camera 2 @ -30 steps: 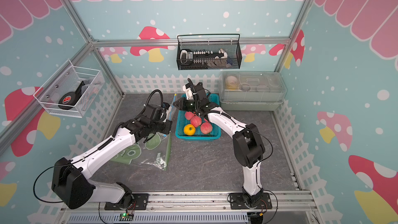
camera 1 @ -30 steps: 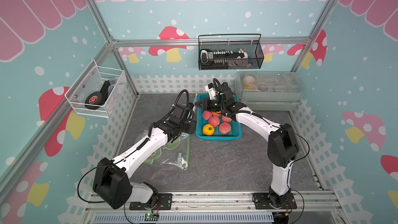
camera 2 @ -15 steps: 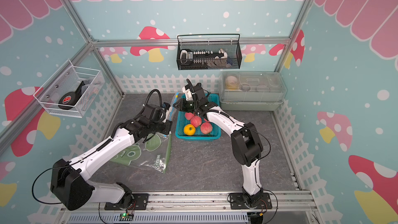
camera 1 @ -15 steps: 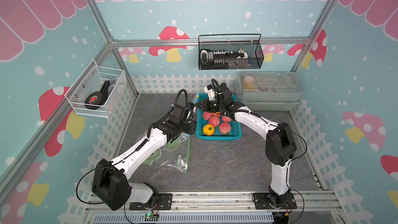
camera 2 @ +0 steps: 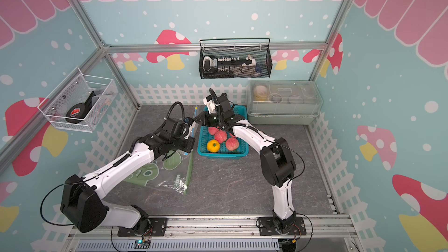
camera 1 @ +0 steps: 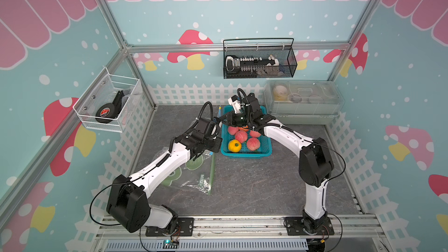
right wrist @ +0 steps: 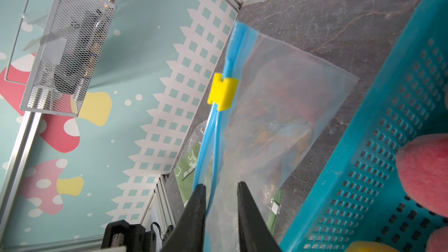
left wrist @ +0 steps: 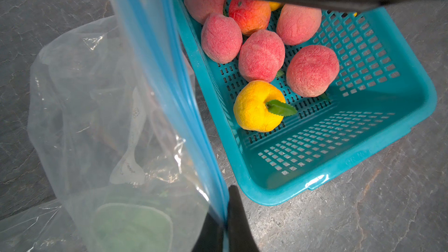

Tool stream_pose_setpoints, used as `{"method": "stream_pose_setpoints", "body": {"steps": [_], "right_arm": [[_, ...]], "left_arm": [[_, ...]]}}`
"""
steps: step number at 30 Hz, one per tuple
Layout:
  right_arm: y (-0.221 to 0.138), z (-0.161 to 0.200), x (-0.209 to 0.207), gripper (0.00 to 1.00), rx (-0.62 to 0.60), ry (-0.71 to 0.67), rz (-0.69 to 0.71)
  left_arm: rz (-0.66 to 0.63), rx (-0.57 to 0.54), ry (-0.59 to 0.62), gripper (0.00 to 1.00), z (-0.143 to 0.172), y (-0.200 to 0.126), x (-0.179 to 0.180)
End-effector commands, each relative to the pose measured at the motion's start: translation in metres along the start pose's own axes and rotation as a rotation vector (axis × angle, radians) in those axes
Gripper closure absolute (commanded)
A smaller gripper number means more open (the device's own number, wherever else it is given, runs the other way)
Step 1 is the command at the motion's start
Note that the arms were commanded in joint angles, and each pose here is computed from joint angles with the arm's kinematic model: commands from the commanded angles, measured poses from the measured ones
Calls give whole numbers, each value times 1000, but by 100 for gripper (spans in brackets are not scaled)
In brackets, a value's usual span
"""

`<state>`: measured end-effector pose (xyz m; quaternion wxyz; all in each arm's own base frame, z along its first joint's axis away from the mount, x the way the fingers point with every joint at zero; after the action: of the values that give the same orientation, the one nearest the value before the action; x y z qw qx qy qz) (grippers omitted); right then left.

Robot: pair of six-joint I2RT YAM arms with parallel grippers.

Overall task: Place the peach in a zip-top bag and seal the zipper
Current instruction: Open the zipper of the food storage bag at the center of the board.

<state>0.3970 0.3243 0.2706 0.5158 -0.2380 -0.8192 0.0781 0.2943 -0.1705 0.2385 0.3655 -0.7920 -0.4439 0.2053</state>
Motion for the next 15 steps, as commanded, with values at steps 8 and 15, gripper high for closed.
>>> {"method": "stream_pose_setpoints", "body": {"steps": [8, 15], "right_arm": [[12, -1, 3, 100, 7, -1, -28], [0, -3, 11, 100, -35, -22, 35]], "left_arm": [[-14, -57, 14, 100, -12, -17, 0], [-69, -159, -132, 55, -14, -37, 20]]}}
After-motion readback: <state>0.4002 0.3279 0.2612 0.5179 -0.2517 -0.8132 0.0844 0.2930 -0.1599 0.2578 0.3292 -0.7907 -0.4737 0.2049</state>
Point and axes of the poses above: each gripper's point midway between its finger pads, its own y axis out along the fingers, its own x axis along the line the jaws close on, z = x × y, the point moved 8 cm from there along -y, back along the fingers, and after that the axes turned 7 degrees about y, right-handed, at the moved point
